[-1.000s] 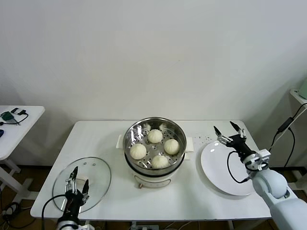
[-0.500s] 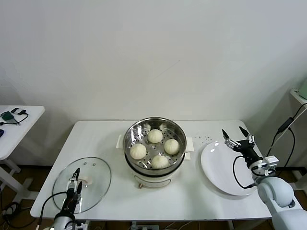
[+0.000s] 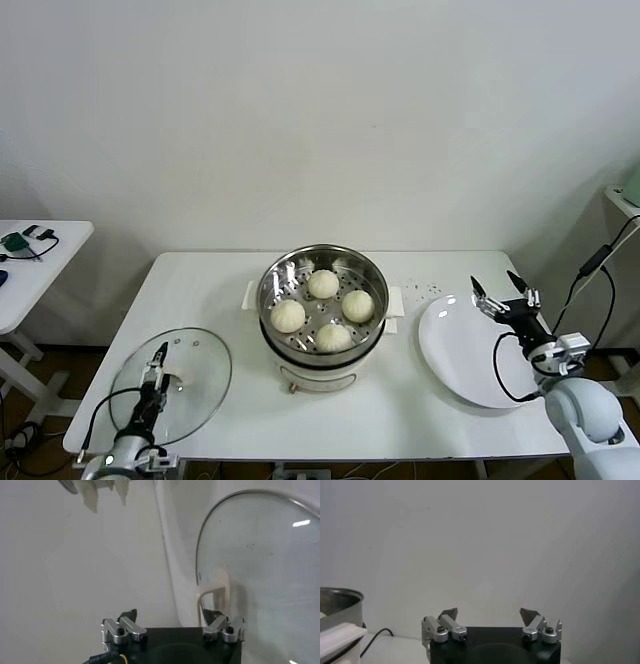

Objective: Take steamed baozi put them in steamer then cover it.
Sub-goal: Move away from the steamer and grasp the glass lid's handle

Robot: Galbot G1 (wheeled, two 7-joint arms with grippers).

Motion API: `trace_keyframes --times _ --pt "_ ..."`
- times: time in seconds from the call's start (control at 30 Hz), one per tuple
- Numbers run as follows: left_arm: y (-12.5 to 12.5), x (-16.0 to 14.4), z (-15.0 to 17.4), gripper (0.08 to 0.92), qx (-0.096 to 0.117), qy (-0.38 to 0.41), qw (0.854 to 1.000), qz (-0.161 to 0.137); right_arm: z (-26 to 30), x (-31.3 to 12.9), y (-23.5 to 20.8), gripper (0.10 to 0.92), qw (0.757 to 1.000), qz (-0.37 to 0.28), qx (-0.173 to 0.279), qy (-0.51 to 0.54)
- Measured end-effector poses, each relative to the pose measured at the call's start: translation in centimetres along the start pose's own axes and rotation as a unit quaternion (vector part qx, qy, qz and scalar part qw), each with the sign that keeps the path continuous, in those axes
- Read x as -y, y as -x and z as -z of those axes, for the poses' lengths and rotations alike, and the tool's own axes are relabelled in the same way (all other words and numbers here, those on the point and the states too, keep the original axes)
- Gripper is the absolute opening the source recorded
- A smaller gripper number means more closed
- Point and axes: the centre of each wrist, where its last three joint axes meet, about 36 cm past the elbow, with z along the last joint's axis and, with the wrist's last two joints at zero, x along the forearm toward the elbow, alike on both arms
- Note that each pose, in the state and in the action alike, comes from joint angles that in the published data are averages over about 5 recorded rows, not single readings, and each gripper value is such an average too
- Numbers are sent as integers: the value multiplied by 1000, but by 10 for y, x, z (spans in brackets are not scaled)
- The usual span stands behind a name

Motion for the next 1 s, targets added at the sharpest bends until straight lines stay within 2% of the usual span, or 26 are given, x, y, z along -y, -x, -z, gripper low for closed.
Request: trace_keyframes --times 0.17,0.27,0.6,0.87,1.0 --pt "13 4 -2 815 8 -6 1000 12 -2 1 -2 823 1000 0 -3 -4" --pt "20 8 -3 763 14 -11 1000 17 -3 1 -4 823 1000 -1 -3 -6" --pt "26 21 -10 480 29 -21 999 17 -5 -2 -3 823 1000 1 0 -10" --pt "22 19 -18 246 26 -30 999 30 -7 -3 0 823 1000 1 4 -15" --pt "19 13 -19 173 23 -37 998 40 -7 -3 2 823 1000 0 5 -18"
